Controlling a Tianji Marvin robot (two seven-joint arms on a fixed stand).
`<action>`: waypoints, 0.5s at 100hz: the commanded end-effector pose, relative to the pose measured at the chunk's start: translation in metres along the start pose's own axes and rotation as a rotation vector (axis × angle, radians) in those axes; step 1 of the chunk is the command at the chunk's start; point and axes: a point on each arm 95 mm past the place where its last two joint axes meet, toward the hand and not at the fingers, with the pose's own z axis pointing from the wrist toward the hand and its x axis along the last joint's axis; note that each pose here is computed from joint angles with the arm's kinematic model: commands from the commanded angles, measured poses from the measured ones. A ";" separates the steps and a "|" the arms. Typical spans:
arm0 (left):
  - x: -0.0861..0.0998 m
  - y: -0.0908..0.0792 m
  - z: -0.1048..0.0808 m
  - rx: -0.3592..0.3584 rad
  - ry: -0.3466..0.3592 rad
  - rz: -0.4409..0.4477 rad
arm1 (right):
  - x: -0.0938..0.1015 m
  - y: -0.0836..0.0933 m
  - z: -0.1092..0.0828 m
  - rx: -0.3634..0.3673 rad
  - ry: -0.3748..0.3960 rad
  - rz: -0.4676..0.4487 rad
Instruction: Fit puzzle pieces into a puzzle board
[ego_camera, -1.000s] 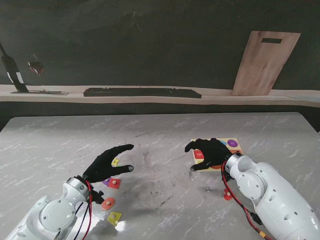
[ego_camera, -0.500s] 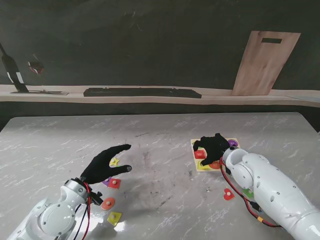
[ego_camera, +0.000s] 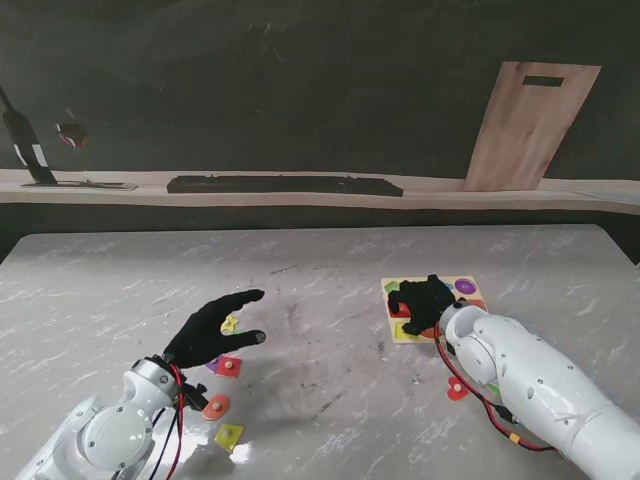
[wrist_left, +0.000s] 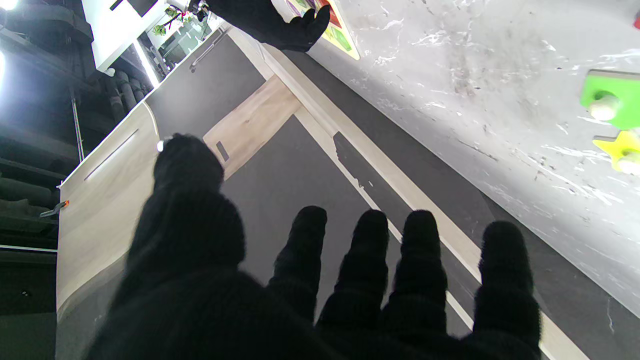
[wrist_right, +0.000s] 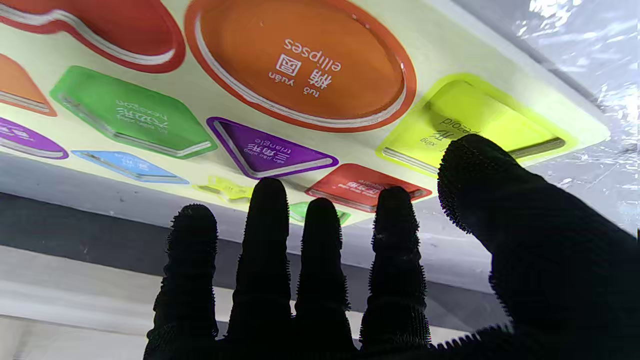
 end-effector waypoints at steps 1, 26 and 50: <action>0.001 0.001 0.002 -0.005 -0.002 -0.009 | 0.007 -0.008 0.002 0.021 0.016 -0.005; 0.001 0.002 0.002 -0.009 -0.006 -0.013 | 0.019 -0.020 0.006 0.027 0.082 -0.022; 0.002 0.002 0.002 -0.009 -0.008 -0.020 | 0.030 -0.027 0.005 0.040 0.134 -0.039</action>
